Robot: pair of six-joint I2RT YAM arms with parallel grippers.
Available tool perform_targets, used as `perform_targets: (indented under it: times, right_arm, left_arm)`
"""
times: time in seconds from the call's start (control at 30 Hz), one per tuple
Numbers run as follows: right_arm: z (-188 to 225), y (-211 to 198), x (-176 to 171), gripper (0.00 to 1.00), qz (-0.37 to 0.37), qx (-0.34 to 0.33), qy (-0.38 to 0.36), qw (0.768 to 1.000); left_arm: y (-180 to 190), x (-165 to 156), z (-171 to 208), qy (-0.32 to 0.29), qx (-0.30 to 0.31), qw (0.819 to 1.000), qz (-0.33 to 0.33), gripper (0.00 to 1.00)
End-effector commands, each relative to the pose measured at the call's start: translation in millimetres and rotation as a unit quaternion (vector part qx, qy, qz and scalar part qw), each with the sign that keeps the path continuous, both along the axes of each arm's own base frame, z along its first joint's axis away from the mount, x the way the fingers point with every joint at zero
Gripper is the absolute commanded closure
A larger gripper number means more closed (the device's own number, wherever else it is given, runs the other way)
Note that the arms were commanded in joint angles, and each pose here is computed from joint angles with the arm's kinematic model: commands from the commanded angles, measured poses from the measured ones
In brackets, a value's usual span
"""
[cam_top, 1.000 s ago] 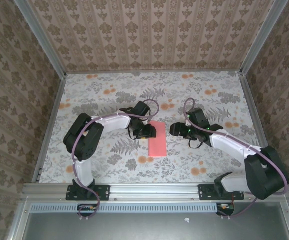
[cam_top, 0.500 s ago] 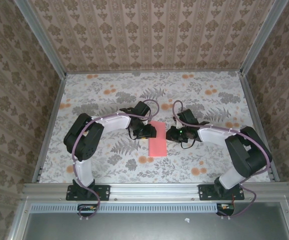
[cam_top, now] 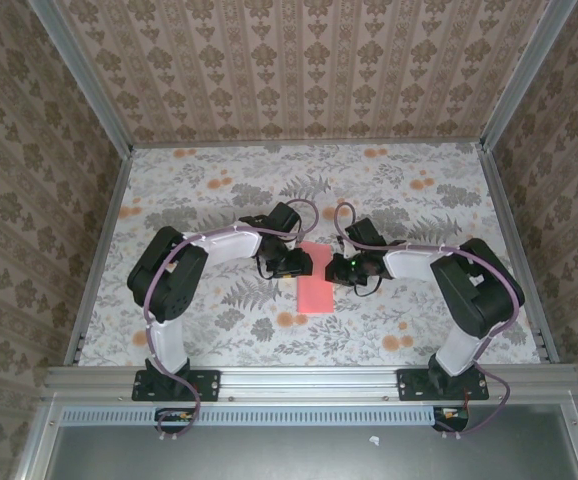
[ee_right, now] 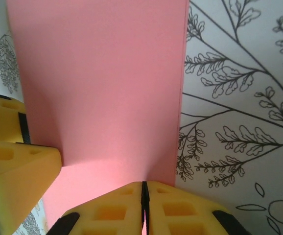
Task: Fold a paper plane with a square sheet of paper (fold left side to right side)
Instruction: Hold the square sheet of paper at the center of the table.
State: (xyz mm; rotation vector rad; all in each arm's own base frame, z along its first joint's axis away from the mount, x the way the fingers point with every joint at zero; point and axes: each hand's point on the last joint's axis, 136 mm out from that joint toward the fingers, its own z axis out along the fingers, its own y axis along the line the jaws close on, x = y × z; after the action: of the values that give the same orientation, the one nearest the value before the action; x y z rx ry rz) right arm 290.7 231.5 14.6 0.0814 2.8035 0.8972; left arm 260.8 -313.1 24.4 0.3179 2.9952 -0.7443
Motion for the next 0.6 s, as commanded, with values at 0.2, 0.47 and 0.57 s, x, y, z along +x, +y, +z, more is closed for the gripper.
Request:
perform_targets:
  times: [0.2, 0.47, 0.57]
  right_arm:
    - [-22.0, -12.5, -16.8, 0.89, 0.002, -0.050, 0.044, 0.998]
    - [-29.2, -16.3, -24.1, 0.89, 0.004, -0.061, 0.058, 0.996]
    - [-30.0, -16.1, -24.5, 0.89, 0.004, -0.063, 0.060, 0.996]
  left_arm:
    - [18.9, 0.7, -5.4, -0.001, 0.034, 0.999, 0.010, 0.51]
    - [31.5, 17.1, 53.9, -0.060, -0.025, 0.997, 0.031, 0.43]
    - [25.7, 14.1, 71.0, -0.064, -0.070, 0.995, 0.023, 0.51]
